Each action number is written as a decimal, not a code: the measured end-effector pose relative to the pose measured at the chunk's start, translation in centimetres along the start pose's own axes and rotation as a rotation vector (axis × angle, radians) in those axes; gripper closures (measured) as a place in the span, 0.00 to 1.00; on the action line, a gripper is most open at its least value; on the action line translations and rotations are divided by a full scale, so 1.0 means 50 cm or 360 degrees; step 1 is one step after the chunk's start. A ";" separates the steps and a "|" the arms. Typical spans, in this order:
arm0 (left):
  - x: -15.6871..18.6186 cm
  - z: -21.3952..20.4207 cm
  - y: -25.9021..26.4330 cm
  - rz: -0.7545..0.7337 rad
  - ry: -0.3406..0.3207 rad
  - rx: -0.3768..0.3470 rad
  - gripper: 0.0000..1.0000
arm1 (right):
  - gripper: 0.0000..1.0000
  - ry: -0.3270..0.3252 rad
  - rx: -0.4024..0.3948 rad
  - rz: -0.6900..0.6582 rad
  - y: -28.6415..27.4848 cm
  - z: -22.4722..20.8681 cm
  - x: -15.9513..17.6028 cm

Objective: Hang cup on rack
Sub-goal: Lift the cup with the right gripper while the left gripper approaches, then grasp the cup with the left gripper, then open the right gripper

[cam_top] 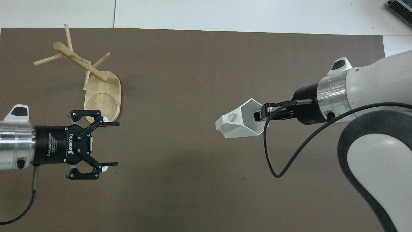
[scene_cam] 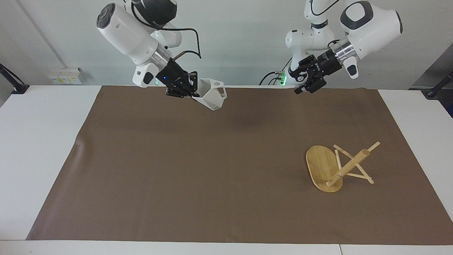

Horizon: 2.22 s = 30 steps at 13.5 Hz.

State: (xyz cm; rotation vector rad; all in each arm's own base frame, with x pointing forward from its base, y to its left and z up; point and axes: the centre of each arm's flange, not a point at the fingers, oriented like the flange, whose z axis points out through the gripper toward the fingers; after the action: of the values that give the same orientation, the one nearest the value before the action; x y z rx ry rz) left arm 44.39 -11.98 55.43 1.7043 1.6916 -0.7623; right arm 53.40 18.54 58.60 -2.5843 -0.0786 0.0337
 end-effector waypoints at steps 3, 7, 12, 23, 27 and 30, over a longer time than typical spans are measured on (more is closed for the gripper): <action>0.005 0.035 0.000 -0.0132 -0.0161 -0.0073 0.00 | 0.96 0.0048 0.0011 0.0076 -0.065 0.028 -0.009; -0.025 0.104 -0.009 -0.0185 -0.0233 -0.0109 0.00 | 0.96 0.0102 0.0103 0.0194 -0.125 0.051 -0.018; -0.058 0.181 -0.012 -0.0246 -0.0275 -0.0133 0.00 | 0.96 0.0090 0.0243 0.0284 -0.138 0.071 -0.017; -0.047 0.203 0.032 -0.0371 -0.0307 -0.0148 0.00 | 0.96 0.0068 0.0263 0.0257 -0.177 0.138 -0.023; -0.050 0.204 0.033 -0.0348 -0.0307 -0.0147 0.00 | 0.96 0.0071 0.0264 0.0258 -0.177 0.138 -0.023; -0.058 0.208 0.030 -0.0282 -0.0305 -0.0143 0.00 | 0.96 0.0071 0.0264 0.0258 -0.177 0.138 -0.023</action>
State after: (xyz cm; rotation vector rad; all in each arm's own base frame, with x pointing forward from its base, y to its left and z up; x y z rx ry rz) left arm 46.07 -21.76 50.94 1.3876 1.7299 -0.8867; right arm 51.54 29.60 57.44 -2.4186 0.1442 0.0404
